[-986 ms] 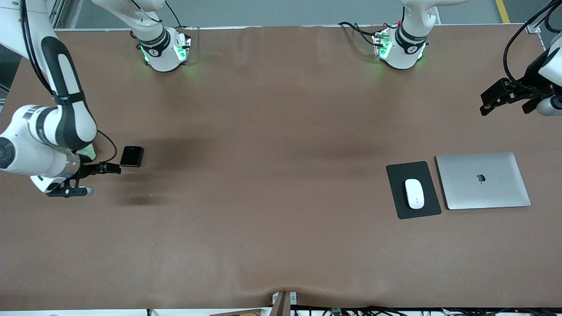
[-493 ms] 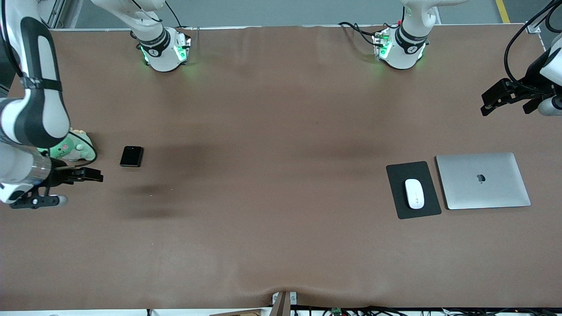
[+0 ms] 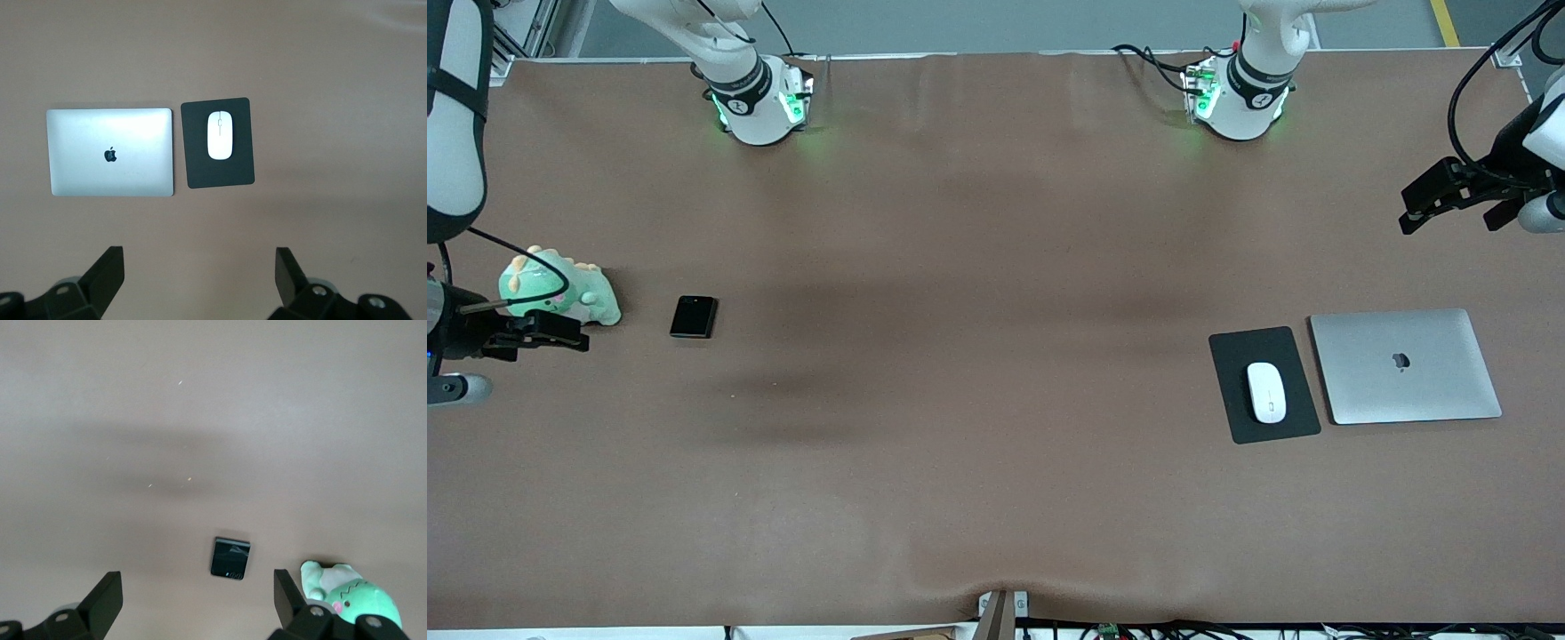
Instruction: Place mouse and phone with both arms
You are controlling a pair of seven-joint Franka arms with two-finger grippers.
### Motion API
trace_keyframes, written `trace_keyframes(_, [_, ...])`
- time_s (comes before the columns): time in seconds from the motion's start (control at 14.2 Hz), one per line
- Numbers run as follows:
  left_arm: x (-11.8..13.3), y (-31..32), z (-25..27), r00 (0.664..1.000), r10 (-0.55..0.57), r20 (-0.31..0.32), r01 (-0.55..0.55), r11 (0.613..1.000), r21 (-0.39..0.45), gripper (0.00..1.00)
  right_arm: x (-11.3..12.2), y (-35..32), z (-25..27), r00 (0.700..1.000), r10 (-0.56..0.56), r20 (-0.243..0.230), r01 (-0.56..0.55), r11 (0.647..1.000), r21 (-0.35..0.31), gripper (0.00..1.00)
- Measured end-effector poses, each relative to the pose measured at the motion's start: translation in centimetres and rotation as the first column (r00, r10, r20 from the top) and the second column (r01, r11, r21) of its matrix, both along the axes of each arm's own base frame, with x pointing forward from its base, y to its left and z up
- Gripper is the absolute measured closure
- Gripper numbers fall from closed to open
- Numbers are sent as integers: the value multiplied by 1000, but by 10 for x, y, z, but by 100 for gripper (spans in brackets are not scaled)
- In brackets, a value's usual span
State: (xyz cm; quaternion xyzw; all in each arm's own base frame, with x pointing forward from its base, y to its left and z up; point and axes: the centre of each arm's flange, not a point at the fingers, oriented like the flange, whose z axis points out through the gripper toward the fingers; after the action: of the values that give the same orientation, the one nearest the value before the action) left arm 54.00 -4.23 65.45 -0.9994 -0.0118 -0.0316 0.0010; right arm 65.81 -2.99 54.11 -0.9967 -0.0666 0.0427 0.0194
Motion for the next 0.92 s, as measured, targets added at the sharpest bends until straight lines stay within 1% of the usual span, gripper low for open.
trace_keyframes(0.14, [0,0,1,1000,0,1,0,1000,-2,0,-6,9,22,1000,13,27,-13,1000,-1,0])
trace_keyframes(0.35, [-1,0,2,1000,-3,3,3,1000,-2,0,-31,8,67,999,13,50,-13,1000,-2,0])
trace_keyframes(0.49, [-1,0,2,1000,-3,4,3,1000,-2,0,-50,6,89,998,9,60,-9,1000,-2,0])
trace_keyframes(0.77, [-1,-1,2,1000,-23,4,23,1000,-2,0,-89,6,98,999,8,48,-8,1000,3,0])
trace_keyframes(0.92, [-1,-1,3,999,-38,6,38,999,-1,0,-103,5,95,999,4,49,-4,1000,5,0])
